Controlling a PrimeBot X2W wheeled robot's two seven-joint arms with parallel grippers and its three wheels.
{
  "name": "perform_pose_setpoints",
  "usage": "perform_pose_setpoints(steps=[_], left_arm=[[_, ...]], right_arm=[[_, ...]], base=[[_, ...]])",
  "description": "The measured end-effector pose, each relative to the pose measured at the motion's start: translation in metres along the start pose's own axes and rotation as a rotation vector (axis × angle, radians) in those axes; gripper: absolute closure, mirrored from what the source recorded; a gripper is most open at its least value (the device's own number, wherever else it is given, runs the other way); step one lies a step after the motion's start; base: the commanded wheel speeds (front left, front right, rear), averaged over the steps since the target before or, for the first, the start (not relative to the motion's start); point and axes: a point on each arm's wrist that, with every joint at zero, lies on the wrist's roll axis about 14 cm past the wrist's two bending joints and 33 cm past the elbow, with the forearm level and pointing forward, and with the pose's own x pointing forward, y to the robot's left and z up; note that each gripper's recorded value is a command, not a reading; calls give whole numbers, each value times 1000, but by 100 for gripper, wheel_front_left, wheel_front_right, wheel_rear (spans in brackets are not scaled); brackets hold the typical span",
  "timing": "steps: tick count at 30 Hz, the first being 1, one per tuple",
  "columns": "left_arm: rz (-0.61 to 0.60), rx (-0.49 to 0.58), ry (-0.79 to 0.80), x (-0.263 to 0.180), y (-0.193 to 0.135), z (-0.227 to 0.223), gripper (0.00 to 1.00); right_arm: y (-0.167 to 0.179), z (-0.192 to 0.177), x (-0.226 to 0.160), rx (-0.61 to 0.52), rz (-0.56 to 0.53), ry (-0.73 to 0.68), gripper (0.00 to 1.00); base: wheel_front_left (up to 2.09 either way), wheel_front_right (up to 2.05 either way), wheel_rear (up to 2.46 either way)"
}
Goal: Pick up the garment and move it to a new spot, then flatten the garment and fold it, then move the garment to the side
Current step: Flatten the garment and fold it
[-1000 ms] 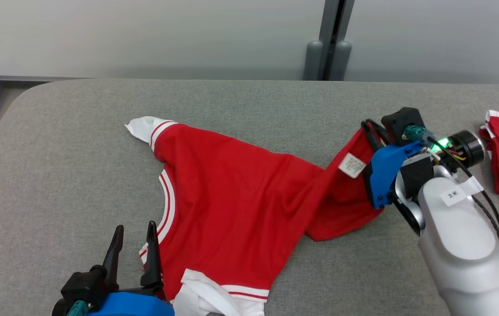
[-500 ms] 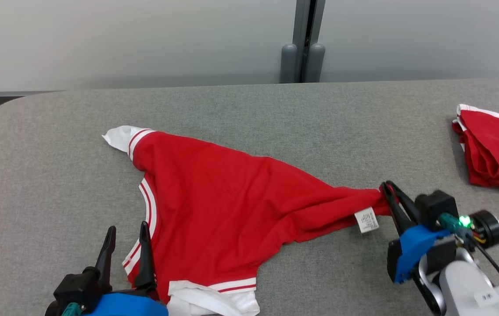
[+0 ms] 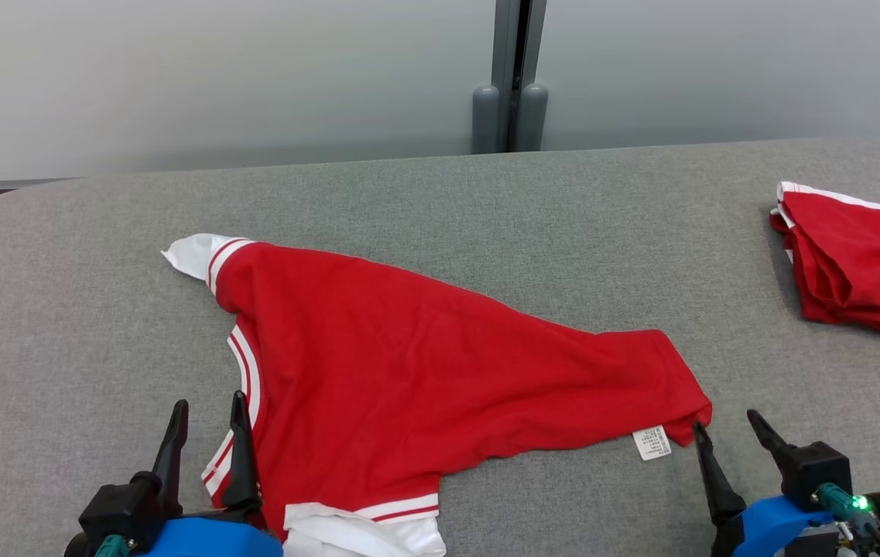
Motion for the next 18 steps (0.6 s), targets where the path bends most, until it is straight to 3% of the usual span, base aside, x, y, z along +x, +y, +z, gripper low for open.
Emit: perform_pose_setpoints(steps=[9, 13, 18], left_arm=[[-5, 32, -7, -4, 4, 8, 0], [-25, 73, 98, -4, 11, -8, 0], [-77, 140, 282, 7, 15, -34, 0]], right_arm=[[-11, 81, 2, 17, -36, -268, 0], [2, 109, 3, 21, 0, -351, 0], [24, 118, 6, 30, 65, -372, 0]], base=[[0, 0, 0], [0, 0, 0], [0, 0, 0]])
